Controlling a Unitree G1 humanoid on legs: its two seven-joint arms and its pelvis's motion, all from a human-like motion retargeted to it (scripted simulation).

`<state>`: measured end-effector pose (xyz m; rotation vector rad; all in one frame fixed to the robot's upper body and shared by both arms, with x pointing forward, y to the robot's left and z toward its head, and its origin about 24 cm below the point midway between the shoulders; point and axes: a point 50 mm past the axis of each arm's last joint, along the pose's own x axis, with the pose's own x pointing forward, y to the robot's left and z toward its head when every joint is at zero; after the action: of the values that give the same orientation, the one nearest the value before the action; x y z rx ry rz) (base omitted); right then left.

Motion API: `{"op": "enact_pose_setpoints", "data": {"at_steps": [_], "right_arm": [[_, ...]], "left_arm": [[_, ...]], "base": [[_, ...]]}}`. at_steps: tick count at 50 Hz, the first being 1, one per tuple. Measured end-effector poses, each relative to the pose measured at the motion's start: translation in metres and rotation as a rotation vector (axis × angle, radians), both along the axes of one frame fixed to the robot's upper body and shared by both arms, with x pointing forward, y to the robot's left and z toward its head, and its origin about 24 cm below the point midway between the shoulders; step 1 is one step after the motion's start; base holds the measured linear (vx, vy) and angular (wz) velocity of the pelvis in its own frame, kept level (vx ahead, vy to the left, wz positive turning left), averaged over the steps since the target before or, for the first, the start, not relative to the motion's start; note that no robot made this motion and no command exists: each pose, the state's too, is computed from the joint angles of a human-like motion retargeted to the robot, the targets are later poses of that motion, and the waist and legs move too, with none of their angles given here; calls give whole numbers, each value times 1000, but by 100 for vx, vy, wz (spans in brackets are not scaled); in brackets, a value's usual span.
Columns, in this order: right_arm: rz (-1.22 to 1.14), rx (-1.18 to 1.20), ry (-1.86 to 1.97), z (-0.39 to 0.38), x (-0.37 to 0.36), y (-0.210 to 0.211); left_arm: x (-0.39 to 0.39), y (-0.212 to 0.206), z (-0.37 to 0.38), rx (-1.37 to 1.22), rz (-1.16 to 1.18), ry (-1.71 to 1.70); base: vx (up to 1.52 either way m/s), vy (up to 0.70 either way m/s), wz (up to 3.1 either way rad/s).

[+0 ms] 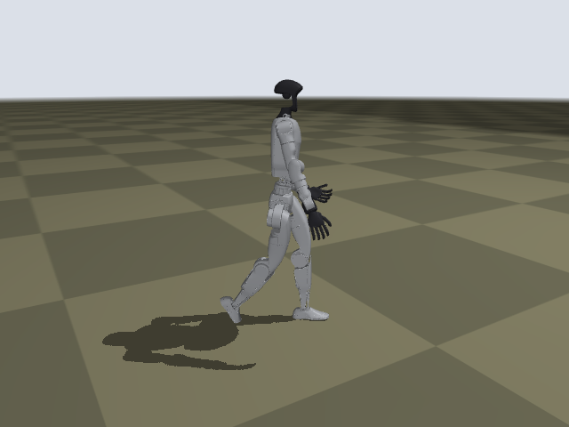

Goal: Walk run

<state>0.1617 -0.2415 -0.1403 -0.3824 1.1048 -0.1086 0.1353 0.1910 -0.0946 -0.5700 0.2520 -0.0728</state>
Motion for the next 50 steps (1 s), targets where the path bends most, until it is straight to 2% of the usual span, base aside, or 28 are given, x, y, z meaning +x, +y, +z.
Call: {"op": "enact_pose_setpoints", "data": {"at_steps": [5, 8, 12, 17, 23, 26, 30, 37, 44, 50], "right_arm": [[186, 272, 682, -32, -144, 35], [296, 311, 885, -30, -218, 50], [331, 325, 1032, -13, -299, 68], [217, 462, 1227, 25, -379, 78], [-119, 545, 1401, 55, -417, 85], [-223, 543, 1329, 42, -400, 87], [-227, 504, 1075, 5, -339, 81], [-24, 256, 535, -33, -128, 30], [187, 5, -38, 31, 62, 0], [211, -178, -398, 108, 135, -35]], "left_arm": [[18, -7, 1, -67, 42, -11], [36, -17, 7, -86, 50, -42], [53, -28, 22, -91, 26, -134], [63, -27, 39, -107, 5, -233], [63, -17, 39, -90, -17, -229], [45, -14, 24, -80, 22, -150], [5, -14, 4, -85, 100, -31], [-12, -21, -8, -134, 193, 51], [-6, -10, 1, -87, 150, -18], [2, -8, 6, -31, 56, -45]], "base": [[113, -15, -8], [94, -14, -14], [82, -13, 77], [99, -25, 34], [102, -47, 23], [123, -75, 28], [124, -75, -12], [95, -42, -62], [91, -26, -109], [107, -19, 15]]}}
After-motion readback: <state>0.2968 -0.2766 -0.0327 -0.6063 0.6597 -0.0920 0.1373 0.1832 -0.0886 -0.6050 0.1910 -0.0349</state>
